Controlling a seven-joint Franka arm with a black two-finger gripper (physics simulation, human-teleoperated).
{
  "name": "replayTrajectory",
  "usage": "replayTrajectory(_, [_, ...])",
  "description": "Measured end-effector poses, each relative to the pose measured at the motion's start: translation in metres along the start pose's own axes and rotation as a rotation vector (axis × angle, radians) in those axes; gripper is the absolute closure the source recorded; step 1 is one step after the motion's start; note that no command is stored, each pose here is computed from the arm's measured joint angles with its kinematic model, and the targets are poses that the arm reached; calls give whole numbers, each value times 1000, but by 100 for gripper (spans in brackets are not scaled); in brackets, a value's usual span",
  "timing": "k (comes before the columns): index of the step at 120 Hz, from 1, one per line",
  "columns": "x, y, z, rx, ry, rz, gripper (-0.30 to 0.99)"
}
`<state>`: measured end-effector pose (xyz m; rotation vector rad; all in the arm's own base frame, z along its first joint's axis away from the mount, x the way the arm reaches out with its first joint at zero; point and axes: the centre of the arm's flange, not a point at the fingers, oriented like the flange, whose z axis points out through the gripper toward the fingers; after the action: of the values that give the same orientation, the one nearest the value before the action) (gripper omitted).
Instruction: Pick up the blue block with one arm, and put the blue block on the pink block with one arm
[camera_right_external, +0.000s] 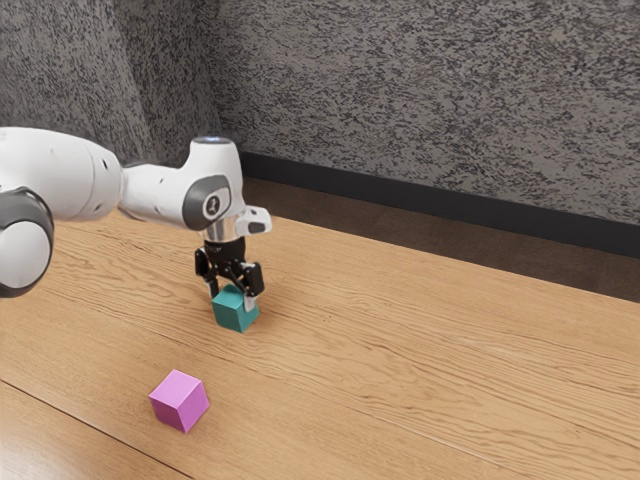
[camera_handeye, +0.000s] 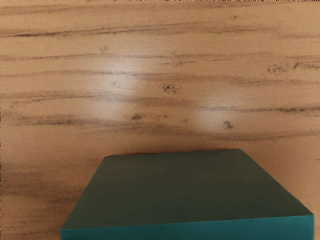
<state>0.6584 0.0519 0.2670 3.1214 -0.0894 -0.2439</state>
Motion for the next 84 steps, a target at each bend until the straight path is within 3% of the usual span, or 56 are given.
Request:
replayTrajectory(56, [4, 4, 11, 3, 17, 9, 1])
replayTrajectory(84, [5, 8, 10, 5, 21, 15, 26])
